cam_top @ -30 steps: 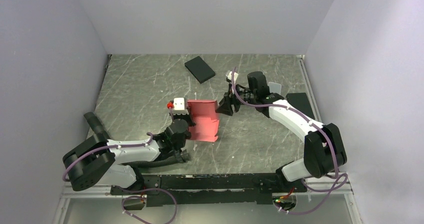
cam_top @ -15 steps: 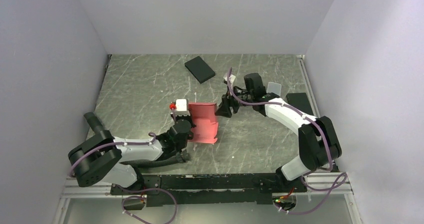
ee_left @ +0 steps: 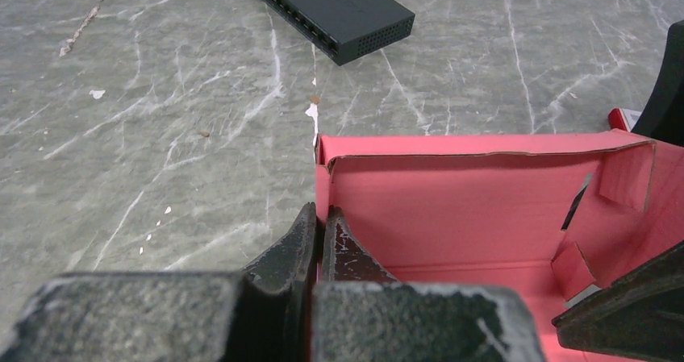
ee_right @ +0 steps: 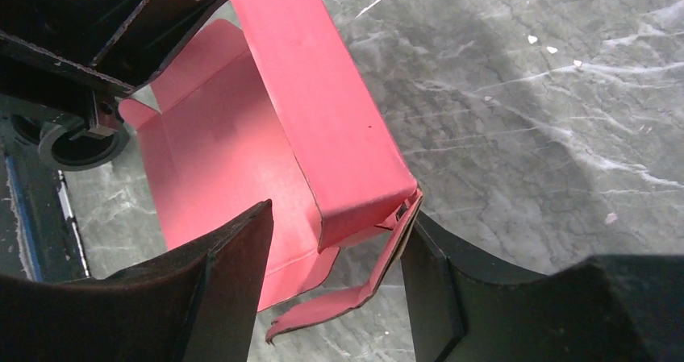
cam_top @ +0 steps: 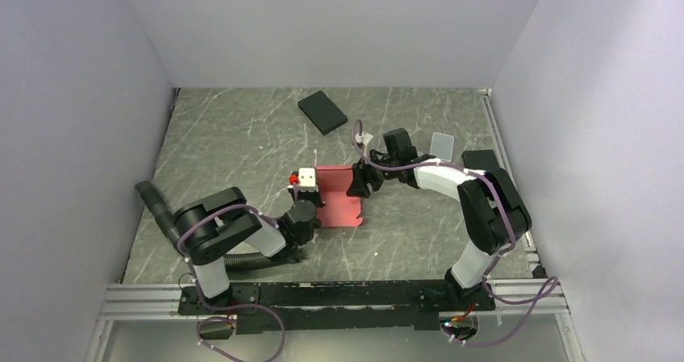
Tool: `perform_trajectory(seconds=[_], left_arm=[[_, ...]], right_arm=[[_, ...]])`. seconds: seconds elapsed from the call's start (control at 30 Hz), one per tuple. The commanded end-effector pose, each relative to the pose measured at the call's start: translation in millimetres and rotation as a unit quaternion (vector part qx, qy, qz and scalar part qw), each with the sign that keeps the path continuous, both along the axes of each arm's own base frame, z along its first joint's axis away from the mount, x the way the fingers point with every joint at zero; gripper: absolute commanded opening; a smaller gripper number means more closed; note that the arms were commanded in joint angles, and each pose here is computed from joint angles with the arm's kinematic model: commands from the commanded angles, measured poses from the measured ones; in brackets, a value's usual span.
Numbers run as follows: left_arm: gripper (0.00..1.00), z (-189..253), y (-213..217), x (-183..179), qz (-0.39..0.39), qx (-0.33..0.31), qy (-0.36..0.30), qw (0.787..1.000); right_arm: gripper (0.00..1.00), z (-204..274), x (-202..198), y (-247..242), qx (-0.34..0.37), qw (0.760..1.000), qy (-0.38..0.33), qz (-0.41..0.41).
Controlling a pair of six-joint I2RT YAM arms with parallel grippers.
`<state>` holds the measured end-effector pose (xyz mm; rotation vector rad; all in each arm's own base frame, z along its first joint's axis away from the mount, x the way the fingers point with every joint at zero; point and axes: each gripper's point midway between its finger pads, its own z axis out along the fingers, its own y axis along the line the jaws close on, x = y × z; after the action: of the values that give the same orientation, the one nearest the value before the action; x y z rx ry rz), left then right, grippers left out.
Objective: Fold the paper box
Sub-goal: Fold the paper box at the center of the board.
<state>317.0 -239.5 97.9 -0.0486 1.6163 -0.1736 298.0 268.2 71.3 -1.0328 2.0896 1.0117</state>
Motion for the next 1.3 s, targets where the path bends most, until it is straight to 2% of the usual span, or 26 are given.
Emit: perform_trajectory(seconds=[0.0, 0.37, 0.67, 0.77, 0.9, 1.0, 1.07, 1.27], left_arm=[[0.00, 29, -3, 6, 0.013, -0.039, -0.052, 0.998], [0.00, 13, 1, 10, 0.031, 0.007, -0.040, 0.999], [0.00, -3, -2, 10, 0.020, 0.030, -0.048, 0.998], [0.00, -10, -2, 10, 0.019, 0.036, -0.043, 0.998], [0.00, -15, -2, 10, 0.017, 0.042, -0.039, 0.998], [0.00, -19, -3, 9, 0.013, 0.045, -0.037, 0.998], [0.00, -21, -4, 9, 0.011, 0.046, -0.035, 0.998], [0.00, -32, -5, 8, 0.005, 0.057, -0.027, 0.998]], right_arm=[[0.62, 8, 16, 5, 0.013, 0.999, -0.050, 0.001], [0.72, 45, 5, -14, 0.035, 0.995, -0.073, 0.063], [0.73, 56, 12, -36, 0.070, 0.993, -0.073, 0.062], [0.70, 56, 21, -44, 0.069, 0.993, -0.087, 0.044], [0.64, 57, 47, -58, 0.054, 0.988, -0.140, -0.027], [0.44, 49, 65, -66, 0.033, 0.986, -0.143, -0.076], [0.38, 39, 73, -67, 0.021, 0.988, -0.125, -0.092], [0.38, 19, 75, -50, -0.012, 0.993, -0.086, -0.078]])
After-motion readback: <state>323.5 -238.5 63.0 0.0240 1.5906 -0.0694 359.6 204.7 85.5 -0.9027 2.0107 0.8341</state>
